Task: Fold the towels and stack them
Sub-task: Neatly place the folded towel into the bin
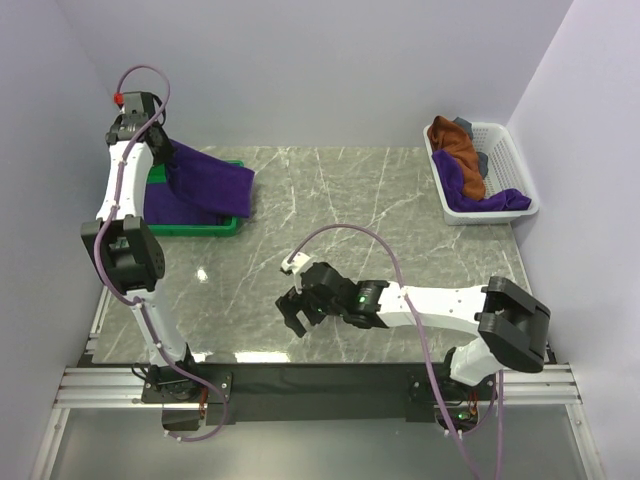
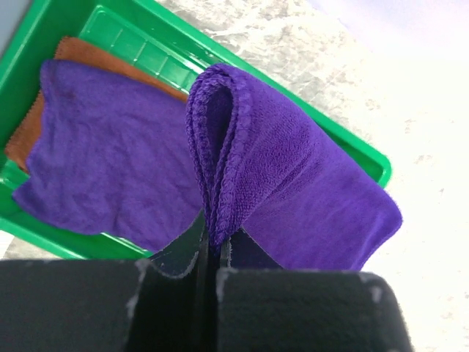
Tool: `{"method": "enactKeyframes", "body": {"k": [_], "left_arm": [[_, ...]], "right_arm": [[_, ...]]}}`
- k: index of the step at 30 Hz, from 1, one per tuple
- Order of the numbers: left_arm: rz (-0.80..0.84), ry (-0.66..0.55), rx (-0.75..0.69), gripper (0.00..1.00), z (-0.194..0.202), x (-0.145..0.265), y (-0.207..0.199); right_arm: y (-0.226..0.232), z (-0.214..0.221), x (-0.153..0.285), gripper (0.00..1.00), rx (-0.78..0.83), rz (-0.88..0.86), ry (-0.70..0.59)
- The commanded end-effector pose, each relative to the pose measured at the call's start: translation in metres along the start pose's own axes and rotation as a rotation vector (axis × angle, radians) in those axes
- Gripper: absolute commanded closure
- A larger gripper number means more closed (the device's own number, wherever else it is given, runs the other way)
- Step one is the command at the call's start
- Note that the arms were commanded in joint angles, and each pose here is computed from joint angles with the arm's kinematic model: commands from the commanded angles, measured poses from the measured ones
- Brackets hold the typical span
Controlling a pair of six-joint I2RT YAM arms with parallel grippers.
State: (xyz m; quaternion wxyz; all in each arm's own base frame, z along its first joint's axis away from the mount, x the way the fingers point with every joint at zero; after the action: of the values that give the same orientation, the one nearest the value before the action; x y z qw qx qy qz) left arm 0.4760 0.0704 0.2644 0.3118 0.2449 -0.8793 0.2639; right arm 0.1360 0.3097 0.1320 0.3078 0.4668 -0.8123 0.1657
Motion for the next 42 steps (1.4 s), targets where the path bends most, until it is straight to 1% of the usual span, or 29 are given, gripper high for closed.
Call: {"method": "enactKeyframes", "body": {"k": [1, 5, 8, 13, 18, 24, 27, 34, 38, 42], "left_arm": [[0.016, -0.070, -0.034, 0.99, -0.022, 0.010, -0.001], [-0.016, -0.078, -0.045, 0.99, -0.025, 0.006, 0.009], [-0.037, -0.057, -0.037, 0.99, -0.023, 0.003, 0.017], [-0.062, -0.082, -0.063, 0.99, -0.025, 0.000, 0.026], [-0.104, -0.044, -0.100, 0.99, -0.016, -0.017, 0.034], [-0.194, -0.060, -0.126, 0.99, -0.017, -0.027, 0.045], [-0.202, -0.073, -0.119, 0.99, -0.023, -0.023, 0.044], [-0.086, -0.076, -0.082, 0.98, -0.029, -0.001, 0.028], [-0.092, -0.073, -0.079, 0.98, -0.031, 0.004, 0.027], [-0.104, -0.094, -0.089, 0.98, -0.038, 0.013, 0.028]], "right_arm": [[0.000, -0.015, 0.000, 0.03, 0.022, 0.011, 0.000], [0.000, -0.022, -0.002, 0.03, 0.036, 0.003, 0.005], [0.000, -0.023, -0.003, 0.03, 0.051, 0.006, 0.016], [0.001, -0.024, -0.003, 0.04, 0.054, 0.000, 0.022], [0.000, -0.023, -0.004, 0.04, 0.054, 0.003, 0.036], [0.000, -0.018, -0.006, 0.04, 0.059, -0.001, 0.062], [0.001, -0.016, -0.008, 0.04, 0.062, -0.007, 0.076], [0.002, -0.020, -0.009, 0.04, 0.070, -0.013, 0.078], [0.002, -0.020, -0.009, 0.04, 0.073, -0.016, 0.083], [0.001, -0.018, -0.009, 0.04, 0.084, -0.011, 0.089]]}}
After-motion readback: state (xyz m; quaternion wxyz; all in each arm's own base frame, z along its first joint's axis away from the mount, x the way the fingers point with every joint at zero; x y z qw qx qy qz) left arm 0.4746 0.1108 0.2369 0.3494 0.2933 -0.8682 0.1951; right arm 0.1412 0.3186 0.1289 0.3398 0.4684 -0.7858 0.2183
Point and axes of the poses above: each gripper's point midway between its finger pads, its own x axis back along the fingers, its own y axis along the line the jaws close on, z = x × y, the point moved 7 cm from there along x, back along the fingers, and after that the axes turned 11 degrees about x, right-handed, at the moved point
